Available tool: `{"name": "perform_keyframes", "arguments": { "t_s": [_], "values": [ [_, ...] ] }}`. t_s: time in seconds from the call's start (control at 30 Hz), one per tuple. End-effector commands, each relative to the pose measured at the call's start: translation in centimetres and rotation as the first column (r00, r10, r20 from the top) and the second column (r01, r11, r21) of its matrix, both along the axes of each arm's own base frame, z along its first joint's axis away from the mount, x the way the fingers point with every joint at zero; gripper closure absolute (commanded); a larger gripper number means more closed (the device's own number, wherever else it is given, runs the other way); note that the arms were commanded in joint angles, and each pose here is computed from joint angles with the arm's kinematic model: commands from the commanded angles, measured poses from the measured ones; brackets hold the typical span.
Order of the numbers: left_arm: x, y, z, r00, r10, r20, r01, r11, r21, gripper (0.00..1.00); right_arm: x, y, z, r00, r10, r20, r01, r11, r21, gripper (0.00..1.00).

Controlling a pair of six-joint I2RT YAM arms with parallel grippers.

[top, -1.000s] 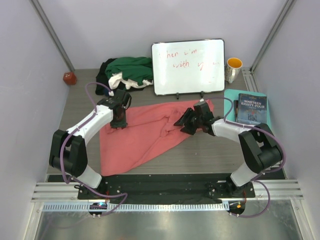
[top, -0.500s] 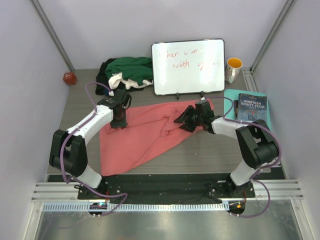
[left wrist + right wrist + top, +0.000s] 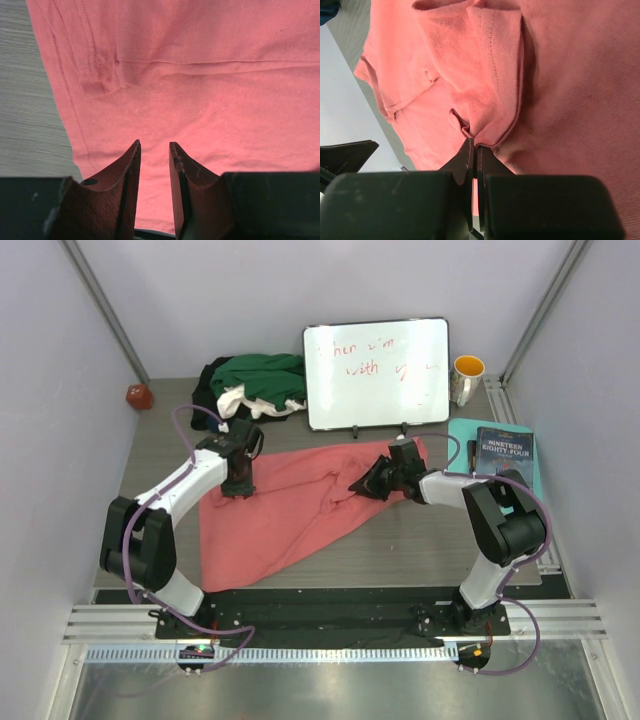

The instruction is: Fold and stack the t-shirts

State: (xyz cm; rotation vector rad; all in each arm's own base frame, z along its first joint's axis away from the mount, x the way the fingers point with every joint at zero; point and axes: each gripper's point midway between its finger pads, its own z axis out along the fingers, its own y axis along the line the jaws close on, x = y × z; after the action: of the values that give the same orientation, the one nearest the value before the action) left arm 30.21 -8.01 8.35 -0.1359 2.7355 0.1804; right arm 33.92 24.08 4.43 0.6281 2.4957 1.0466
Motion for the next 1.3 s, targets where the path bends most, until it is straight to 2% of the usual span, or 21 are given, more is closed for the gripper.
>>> {"name": "perform_keyframes", "arguments": {
  "t_s": [0.0, 0.1, 0.33, 0.5, 0.7, 0.93, 1.27],
  "values": [
    [0.7, -0.3, 0.3, 1.000, -0.015, 0.021, 0.016, 1.000, -0.006, 0.69, 1.3, 0.6, 3.7, 0.993, 0.028, 0.112, -0.031, 0.999, 0.026, 0.99],
    [0.6, -0.2, 0.2, 1.000, -0.014, 0.016, 0.014, 1.000, -0.001, 0.69, 1.2, 0.3, 5.5, 0.988, 0.038, 0.153, -0.041, 0.999, 0.011, 0.99],
    [0.0, 0.3, 0.7, 1.000, -0.017, 0.016, 0.017, 1.000, 0.015, 0.58, 0.0, -1.8, 9.8, 0.976, 0.063, 0.210, -0.040, 0.993, -0.111, 0.99],
    [-1.6, 1.8, 1.1, 0.999, -0.030, -0.025, 0.032, 0.996, 0.081, 0.56, -1.7, -3.7, 12.1, 0.970, 0.064, 0.235, -0.022, 0.984, -0.177, 0.99],
    [-4.0, 1.5, 0.7, 0.998, 0.025, -0.064, -0.021, 0.998, 0.051, 0.57, -3.6, -4.8, 12.1, 0.973, 0.063, 0.223, -0.017, 0.979, -0.202, 0.99],
    [-5.4, 1.8, 4.2, 0.999, 0.026, 0.047, -0.027, 0.999, 0.020, 0.53, -1.0, -5.2, 11.0, 0.973, 0.053, 0.223, 0.011, 0.961, -0.276, 0.99],
    [-7.0, 0.1, 4.1, 0.998, -0.064, 0.010, 0.064, 0.998, -0.018, 0.56, 5.6, -4.3, 11.6, 0.967, 0.046, 0.249, 0.037, 0.948, -0.317, 0.99]
  ]
}}
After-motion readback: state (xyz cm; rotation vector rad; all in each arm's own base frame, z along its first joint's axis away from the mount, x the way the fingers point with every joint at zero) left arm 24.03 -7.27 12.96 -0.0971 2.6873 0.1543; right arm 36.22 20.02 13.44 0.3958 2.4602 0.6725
